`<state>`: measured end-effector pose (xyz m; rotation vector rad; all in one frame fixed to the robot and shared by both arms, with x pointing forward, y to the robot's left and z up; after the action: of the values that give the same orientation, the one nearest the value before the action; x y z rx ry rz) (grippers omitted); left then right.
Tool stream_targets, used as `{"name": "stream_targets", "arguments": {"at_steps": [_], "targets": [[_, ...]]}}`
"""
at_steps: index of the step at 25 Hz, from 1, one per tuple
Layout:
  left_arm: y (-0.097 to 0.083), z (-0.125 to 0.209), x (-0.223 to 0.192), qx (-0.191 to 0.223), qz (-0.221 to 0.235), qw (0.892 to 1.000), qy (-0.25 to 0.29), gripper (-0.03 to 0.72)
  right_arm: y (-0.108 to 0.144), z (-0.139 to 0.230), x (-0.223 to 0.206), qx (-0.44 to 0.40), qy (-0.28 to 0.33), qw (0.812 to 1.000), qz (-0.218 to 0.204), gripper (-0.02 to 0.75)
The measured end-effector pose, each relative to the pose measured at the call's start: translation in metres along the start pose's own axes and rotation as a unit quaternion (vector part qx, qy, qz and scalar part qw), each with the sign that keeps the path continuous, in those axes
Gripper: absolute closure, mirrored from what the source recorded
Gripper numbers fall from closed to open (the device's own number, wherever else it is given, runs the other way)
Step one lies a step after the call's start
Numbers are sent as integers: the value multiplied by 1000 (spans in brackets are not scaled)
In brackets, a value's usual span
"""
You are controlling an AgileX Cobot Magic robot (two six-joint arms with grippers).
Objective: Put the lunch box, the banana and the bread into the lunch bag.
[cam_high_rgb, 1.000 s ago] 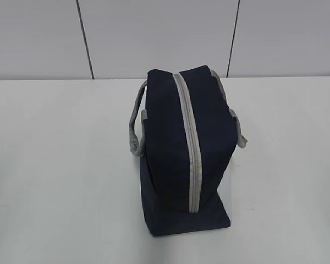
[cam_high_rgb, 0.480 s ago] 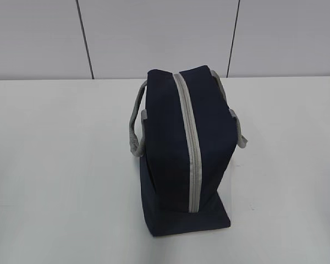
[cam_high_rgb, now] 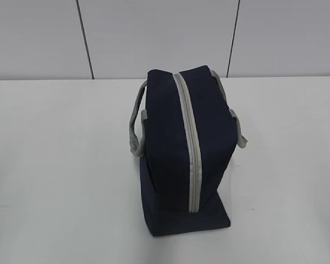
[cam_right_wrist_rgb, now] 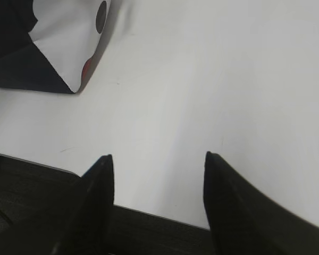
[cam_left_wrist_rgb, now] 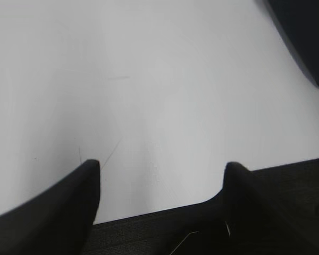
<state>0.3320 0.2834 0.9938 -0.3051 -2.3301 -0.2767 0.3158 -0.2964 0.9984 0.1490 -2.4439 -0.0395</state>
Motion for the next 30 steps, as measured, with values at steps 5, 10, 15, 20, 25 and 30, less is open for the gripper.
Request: {"name": "stream_targets", "arguments": {"at_steps": [5, 10, 15, 20, 25, 30], "targets": [[0, 0, 0, 0, 0, 1000, 0, 202, 0, 0, 0, 1, 0, 1000, -1, 335], [0, 0, 0, 0, 0, 1000, 0, 202, 0, 0, 0, 1, 0, 1000, -1, 335], [0, 0, 5, 2, -4, 1000, -20, 202, 0, 0, 0, 0, 0, 1000, 0, 335], [1, 2, 21, 7, -17, 997, -75, 202, -6, 0, 1, -29, -3, 999, 33, 335], [4, 7, 34, 22, -42, 992, -121, 202, -13, 1, 7, -58, -24, 996, 64, 335], [5, 10, 42, 32, -61, 986, -149, 202, -17, 3, 16, -78, -61, 991, 86, 335]]}}
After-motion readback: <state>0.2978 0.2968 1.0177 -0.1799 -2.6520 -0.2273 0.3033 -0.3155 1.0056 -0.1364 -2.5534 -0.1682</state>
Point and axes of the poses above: a point on each arm's last joint axis where the gripper is mounted, x pointing back along that axis away from the gripper, y along the wrist's bending axis when the last joint is at zero, z = x × y, the point moved 8 cm from there along -x, pointing out along that axis toward the gripper, and after that the axes turned 11 degrees about -x, right-handed, at the moved point
